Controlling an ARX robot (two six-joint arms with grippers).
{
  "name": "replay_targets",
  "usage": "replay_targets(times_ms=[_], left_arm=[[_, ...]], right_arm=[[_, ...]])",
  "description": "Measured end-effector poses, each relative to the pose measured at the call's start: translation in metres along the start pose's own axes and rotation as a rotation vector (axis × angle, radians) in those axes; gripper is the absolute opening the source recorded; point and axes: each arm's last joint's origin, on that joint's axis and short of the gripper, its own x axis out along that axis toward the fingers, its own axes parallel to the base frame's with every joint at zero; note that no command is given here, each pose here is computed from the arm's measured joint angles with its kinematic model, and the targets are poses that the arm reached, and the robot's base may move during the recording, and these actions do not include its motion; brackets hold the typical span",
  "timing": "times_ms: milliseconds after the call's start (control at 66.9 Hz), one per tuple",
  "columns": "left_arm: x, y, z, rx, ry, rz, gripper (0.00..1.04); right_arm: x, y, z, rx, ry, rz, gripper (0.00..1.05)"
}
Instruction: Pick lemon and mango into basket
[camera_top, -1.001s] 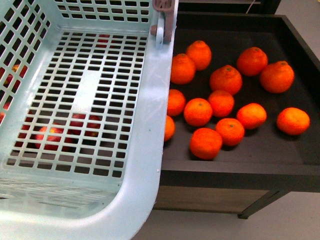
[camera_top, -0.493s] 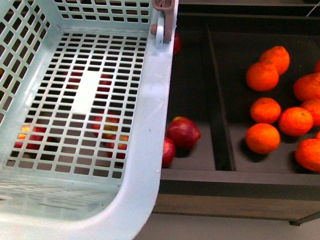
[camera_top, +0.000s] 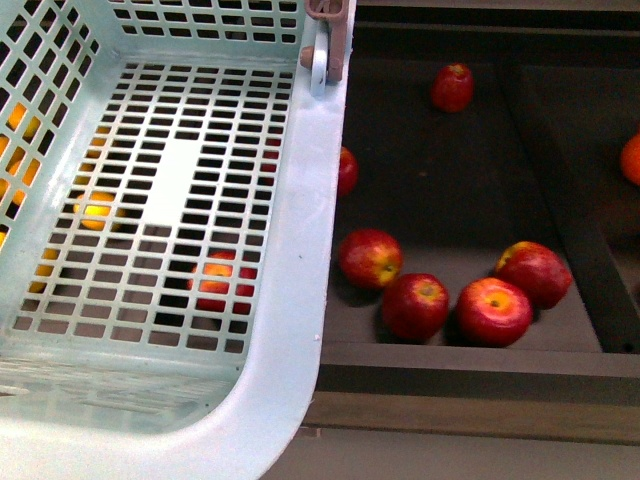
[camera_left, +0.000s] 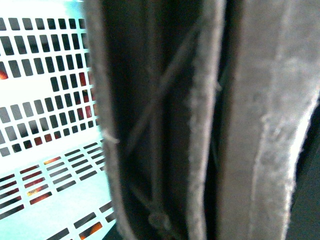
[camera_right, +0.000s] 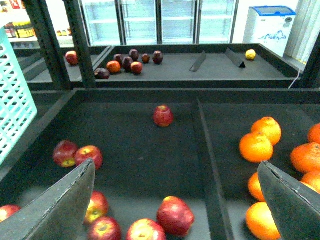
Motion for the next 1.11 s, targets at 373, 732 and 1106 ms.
replay_targets(times_ms=[373, 732, 1106], left_arm=[[0.0000, 0.0000, 0.0001, 0.000, -0.003, 0.000, 0.15], [-0.0001, -0.0001, 0.0003, 0.000, -0.004, -0.001, 0.15], [-0.0004, -0.0002, 0.0004, 0.000, -0.001, -0.002, 0.15]], right_arm=[[-0.0001, -0.0001, 0.0001, 0.000, -0.001, -0.002, 0.96], [-0.0001, 0.0000, 0.0000, 0.000, 0.000, 0.001, 0.96], [-0.0001, 0.0000, 0.0001, 0.000, -0.001, 0.000, 0.96]])
